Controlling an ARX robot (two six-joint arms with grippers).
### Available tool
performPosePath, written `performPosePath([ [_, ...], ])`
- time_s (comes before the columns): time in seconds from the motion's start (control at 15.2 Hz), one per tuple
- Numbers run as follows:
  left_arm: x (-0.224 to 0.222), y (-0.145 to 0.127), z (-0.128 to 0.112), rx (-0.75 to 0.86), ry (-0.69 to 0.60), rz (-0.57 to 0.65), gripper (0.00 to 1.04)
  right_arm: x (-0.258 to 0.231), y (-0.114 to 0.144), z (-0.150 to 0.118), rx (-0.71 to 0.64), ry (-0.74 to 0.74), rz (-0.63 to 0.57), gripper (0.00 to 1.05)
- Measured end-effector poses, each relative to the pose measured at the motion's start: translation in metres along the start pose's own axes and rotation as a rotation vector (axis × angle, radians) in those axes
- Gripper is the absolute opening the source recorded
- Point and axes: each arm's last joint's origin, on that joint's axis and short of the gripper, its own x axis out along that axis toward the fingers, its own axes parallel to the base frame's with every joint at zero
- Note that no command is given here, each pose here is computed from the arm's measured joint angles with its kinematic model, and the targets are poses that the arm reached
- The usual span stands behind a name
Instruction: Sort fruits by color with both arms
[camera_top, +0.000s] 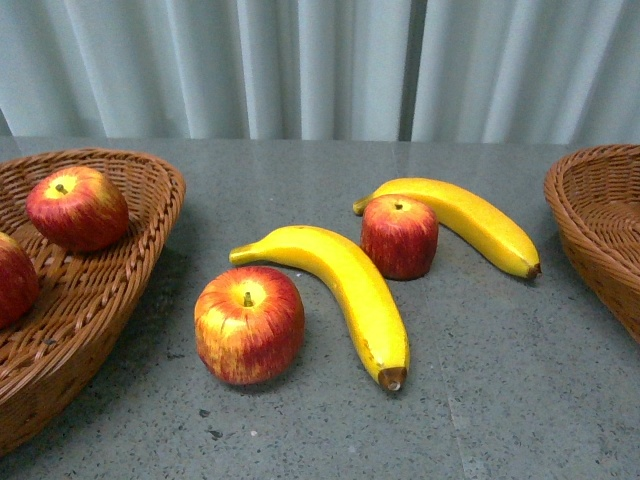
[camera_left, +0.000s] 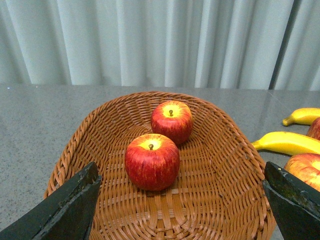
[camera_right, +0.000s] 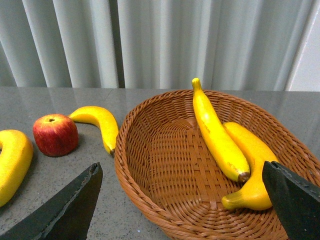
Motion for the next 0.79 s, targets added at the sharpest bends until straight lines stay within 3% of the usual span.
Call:
performPosePath([
  [0.66,0.0,0.0,0.0,0.0,0.0,0.0,0.98,0.0,0.0,0.0,0.0,0.0,0.0,0.98],
  [0.79,0.0025,-0.0017,0.0015,-0.034,0.213,0.108,0.98,0.0,0.0,0.0,0.001,0.0,-0.001,0.98],
])
